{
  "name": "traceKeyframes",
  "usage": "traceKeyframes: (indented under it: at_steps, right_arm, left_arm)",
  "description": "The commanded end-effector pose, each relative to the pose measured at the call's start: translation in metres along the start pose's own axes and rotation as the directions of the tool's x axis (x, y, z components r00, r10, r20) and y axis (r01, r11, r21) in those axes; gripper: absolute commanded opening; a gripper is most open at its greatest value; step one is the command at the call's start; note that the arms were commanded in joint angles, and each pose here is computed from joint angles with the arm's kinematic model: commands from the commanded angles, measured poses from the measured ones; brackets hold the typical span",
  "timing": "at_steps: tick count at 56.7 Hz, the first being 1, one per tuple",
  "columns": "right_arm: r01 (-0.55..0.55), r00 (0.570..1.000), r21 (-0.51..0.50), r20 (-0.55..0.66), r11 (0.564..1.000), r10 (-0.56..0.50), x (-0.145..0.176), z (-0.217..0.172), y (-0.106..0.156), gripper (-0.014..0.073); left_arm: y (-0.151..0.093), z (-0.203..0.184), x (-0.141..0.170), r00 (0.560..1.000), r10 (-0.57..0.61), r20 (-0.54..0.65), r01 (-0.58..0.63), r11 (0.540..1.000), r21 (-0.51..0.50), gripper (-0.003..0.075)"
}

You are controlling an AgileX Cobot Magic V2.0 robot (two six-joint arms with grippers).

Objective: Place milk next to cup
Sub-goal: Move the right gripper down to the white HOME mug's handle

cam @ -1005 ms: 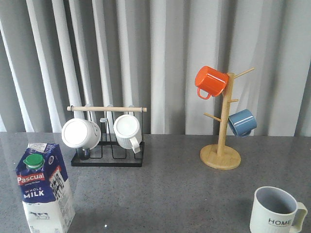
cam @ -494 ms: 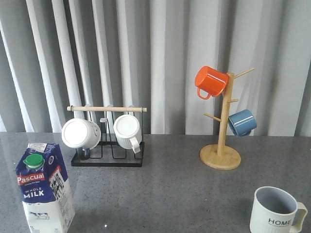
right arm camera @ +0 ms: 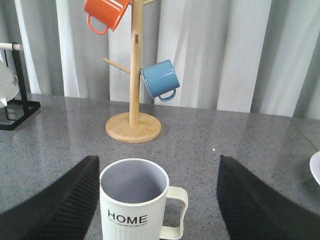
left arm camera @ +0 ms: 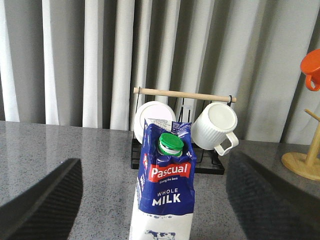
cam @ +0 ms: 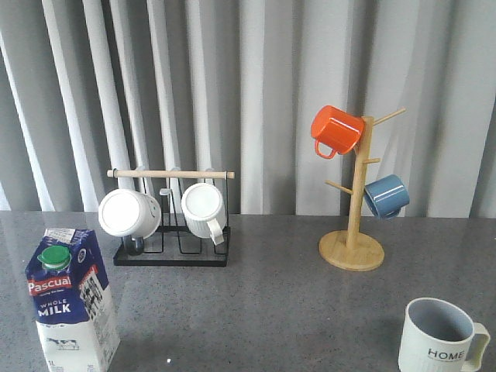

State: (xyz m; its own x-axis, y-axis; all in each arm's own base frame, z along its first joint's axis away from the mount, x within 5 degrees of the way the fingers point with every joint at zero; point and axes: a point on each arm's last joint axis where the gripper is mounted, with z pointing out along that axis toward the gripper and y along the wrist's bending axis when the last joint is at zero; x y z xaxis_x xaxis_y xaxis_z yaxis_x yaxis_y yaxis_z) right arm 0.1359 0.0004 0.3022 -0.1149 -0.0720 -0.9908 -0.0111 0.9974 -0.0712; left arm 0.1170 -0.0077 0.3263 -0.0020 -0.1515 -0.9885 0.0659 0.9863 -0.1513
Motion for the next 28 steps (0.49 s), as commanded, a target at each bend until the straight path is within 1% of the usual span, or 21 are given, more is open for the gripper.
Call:
traceKeyframes:
  at_steps: [1, 8, 13, 20, 26, 28]
  right_arm:
    - [0.017, 0.998, 0.022, 0.067, 1.0, -0.018, -0.015, 0.003, -0.003, 0.0496]
    - [0.024, 1.0, 0.003, -0.004, 1.0, -0.024, -0.007, 0.003, -0.001, 0.0496]
    - [0.056, 0.998, 0.009, -0.005, 0.998, -0.055, 0.002, 0.004, -0.001, 0.0496]
    - [0.114, 0.99, 0.032, 0.076, 0.993, -0.116, 0.019, 0.005, -0.001, 0.0496]
    - [0.109, 0.976, 0.051, 0.181, 0.993, -0.117, 0.03, 0.007, 0.0, 0.0496]
    - [0.105, 0.976, 0.05, 0.188, 0.993, -0.112, 0.034, 0.01, 0.001, 0.0496]
  left_arm:
    - [-0.004, 0.0, -0.018, 0.995, -0.016, 0.103, 0.013, 1.0, 0.028, 0.0577]
    - [-0.004, 0.0, -0.018, 0.995, -0.016, 0.103, 0.013, 1.0, 0.028, 0.0577]
    - [-0.004, 0.0, -0.018, 0.995, -0.016, 0.103, 0.013, 1.0, 0.028, 0.0577]
    - [-0.004, 0.0, -0.018, 0.995, -0.016, 0.102, 0.013, 1.0, 0.027, 0.0577]
    - [-0.004, 0.0, -0.018, 0.995, -0.016, 0.102, 0.013, 1.0, 0.027, 0.0577]
    - [-0.004, 0.0, -0.018, 0.995, -0.016, 0.101, 0.013, 1.0, 0.027, 0.0577]
